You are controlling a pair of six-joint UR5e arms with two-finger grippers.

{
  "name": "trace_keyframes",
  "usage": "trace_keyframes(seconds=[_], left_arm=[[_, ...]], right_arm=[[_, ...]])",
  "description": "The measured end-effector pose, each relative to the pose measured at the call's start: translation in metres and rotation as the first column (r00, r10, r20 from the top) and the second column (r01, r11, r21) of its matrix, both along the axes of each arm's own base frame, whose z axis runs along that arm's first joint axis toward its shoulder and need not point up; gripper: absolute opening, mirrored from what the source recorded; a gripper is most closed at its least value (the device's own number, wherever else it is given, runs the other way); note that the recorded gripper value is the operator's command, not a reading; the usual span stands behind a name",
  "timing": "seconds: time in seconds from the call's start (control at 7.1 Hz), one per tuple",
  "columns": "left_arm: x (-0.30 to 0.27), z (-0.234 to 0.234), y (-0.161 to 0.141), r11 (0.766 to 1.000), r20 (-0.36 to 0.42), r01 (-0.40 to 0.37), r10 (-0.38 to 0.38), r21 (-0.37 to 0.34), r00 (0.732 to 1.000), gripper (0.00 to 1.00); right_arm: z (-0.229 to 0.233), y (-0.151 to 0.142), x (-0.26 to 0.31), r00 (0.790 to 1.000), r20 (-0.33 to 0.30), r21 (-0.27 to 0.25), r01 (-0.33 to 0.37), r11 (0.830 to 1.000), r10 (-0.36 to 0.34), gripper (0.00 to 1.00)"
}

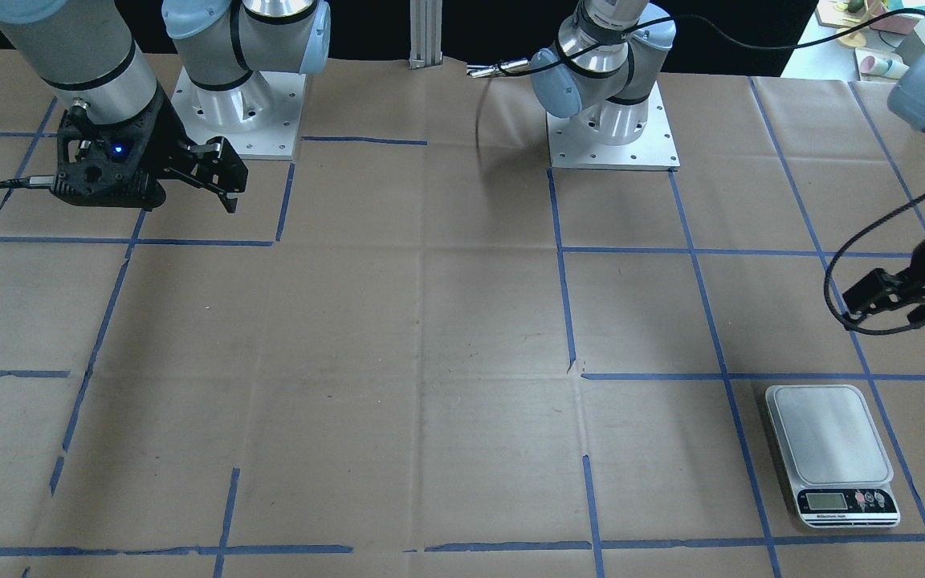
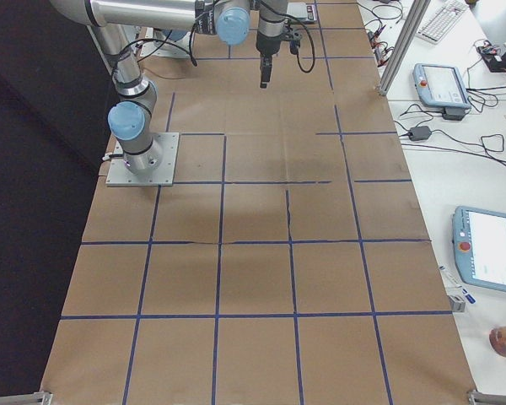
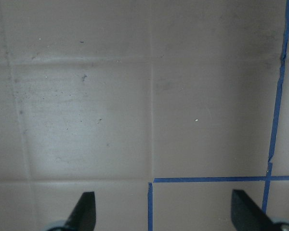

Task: Weigh mango
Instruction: 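Reach the left gripper down to the mango beside the scale and grasp it, then lift the mango with the left gripper and carry it over the scale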

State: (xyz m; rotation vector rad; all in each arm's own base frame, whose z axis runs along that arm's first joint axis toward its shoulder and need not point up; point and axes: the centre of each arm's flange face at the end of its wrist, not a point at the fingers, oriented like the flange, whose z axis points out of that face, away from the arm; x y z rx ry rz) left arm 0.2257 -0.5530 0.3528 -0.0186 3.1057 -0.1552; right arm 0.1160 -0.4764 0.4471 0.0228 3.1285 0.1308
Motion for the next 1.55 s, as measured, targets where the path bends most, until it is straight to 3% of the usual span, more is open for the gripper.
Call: trace_keyframes(seconds=[0.28,0.7,0.99,1.41,1.55], left_arm=[[0.095,-0.037,-0.019,0.997,0.076,0.060,-0.055,-0.055,0.996,1.00],[0.199,-0.081,-0.077,0.999,0.009,0.046,-0.046,0.004,0.999,1.00],[0.231,-0.118,-0.104,0.998,-0.046,0.040,-0.038,0.048,0.998,1.00],[0.256,-0.142,-0.115,0.998,-0.039,0.035,-0.032,0.056,0.999,0.98],[0.262,-0.153,-0.116,0.998,-0.046,0.031,-0.028,0.061,0.999,0.92]], right_arm=[[0.000,0.000,0.000,1.000,0.000,0.000,0.000,1.000,0.000,1.00],[0.000,0.000,0.000,1.000,0.000,0.000,0.000,1.000,0.000,1.00],[0.000,0.000,0.000,1.000,0.000,0.000,0.000,1.000,0.000,1.00],[0.000,0.000,0.000,1.000,0.000,0.000,0.000,1.000,0.000,1.00],[0.000,0.000,0.000,1.000,0.000,0.000,0.000,1.000,0.000,1.00]])
